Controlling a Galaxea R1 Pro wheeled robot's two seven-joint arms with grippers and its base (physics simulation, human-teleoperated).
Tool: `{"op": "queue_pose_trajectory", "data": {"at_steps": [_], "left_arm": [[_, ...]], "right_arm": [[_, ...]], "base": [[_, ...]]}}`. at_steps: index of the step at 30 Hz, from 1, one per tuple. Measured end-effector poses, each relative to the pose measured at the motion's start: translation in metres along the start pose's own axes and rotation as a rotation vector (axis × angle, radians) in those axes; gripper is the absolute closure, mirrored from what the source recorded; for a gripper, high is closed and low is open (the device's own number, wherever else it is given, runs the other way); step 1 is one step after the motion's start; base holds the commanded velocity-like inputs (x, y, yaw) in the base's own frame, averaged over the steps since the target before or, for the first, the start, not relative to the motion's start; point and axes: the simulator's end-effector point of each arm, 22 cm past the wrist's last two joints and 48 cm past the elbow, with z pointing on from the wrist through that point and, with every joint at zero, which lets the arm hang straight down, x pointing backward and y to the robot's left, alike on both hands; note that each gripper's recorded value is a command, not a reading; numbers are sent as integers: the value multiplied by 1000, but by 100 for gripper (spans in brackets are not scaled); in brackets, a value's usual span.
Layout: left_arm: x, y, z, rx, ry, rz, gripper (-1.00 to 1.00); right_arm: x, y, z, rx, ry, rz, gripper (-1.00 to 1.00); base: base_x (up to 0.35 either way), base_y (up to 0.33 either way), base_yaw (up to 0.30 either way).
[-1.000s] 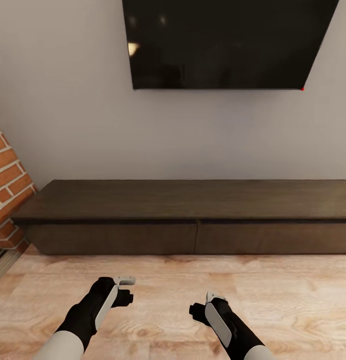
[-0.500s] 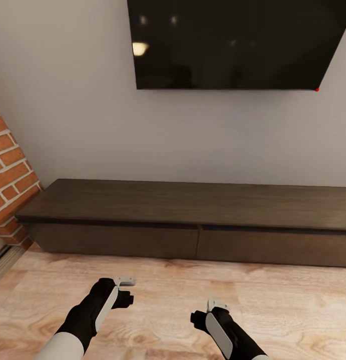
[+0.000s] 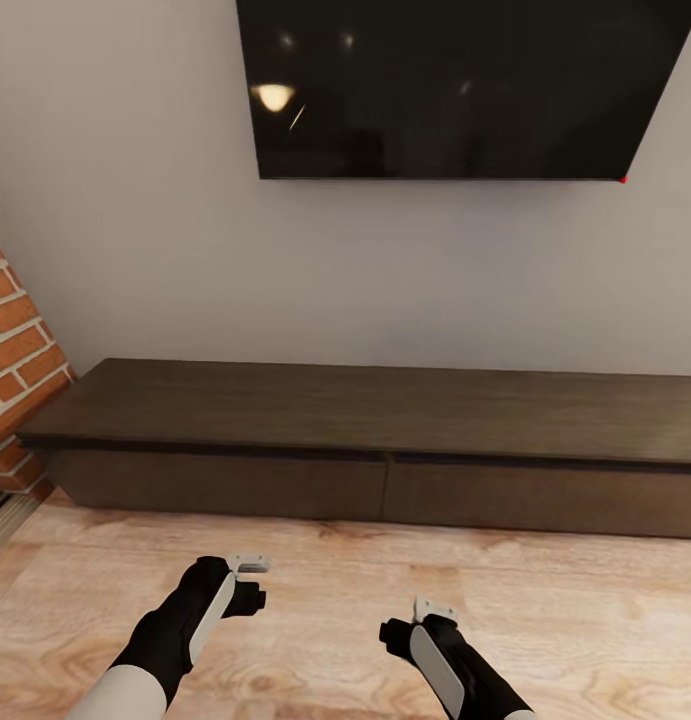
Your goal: Place each of the two pumpkins and all three candles from the living room inside a cabinet in the living room (use any cabinet), then make sure every cabinet is closed, and position the cauldron so it is next to a table in the living room.
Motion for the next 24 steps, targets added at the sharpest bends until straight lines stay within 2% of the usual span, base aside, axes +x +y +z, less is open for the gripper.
{"op": "queue_pose_trajectory", "data": {"at_steps": [7,10,11,12,13,15,17,18,20,24], "left_arm": [[-1,-2,-2,12,1,-6,-100],[-3,-3,-5,31,8,-13,-100],[-1,-5,-7,52,23,-23,-100],[3,-12,-11,108,58,-55,-100],[4,-16,-15,155,78,-85,-100],[0,-15,-22,224,87,-145,-100],[-3,-2,-26,250,83,-186,-100],[-5,3,-27,256,80,-198,-100],[-6,10,-26,263,77,-214,-100],[-6,11,-20,281,68,-233,-100]], "right_arm": [[-10,2,-1,-15,-34,23,-100],[-21,-2,0,-72,-51,81,-100],[-30,-8,0,-116,-61,129,-100],[-50,-18,-2,-211,-90,221,-100],[-66,-28,-6,-285,-119,289,-100],[-99,-47,-20,-431,-199,425,-100],[-121,-66,-32,-531,-285,533,-100],[-127,-75,-35,-559,-328,573,-100],[-134,-88,-37,-576,-396,617,-100],[-136,-104,-31,-561,-479,648,-100]], "base": [[13,33,-21],[1,2,-11],[0,1,-4],[0,1,-2],[0,0,-2],[0,0,0],[0,0,0],[0,0,0],[0,0,0],[0,0,0]]}}
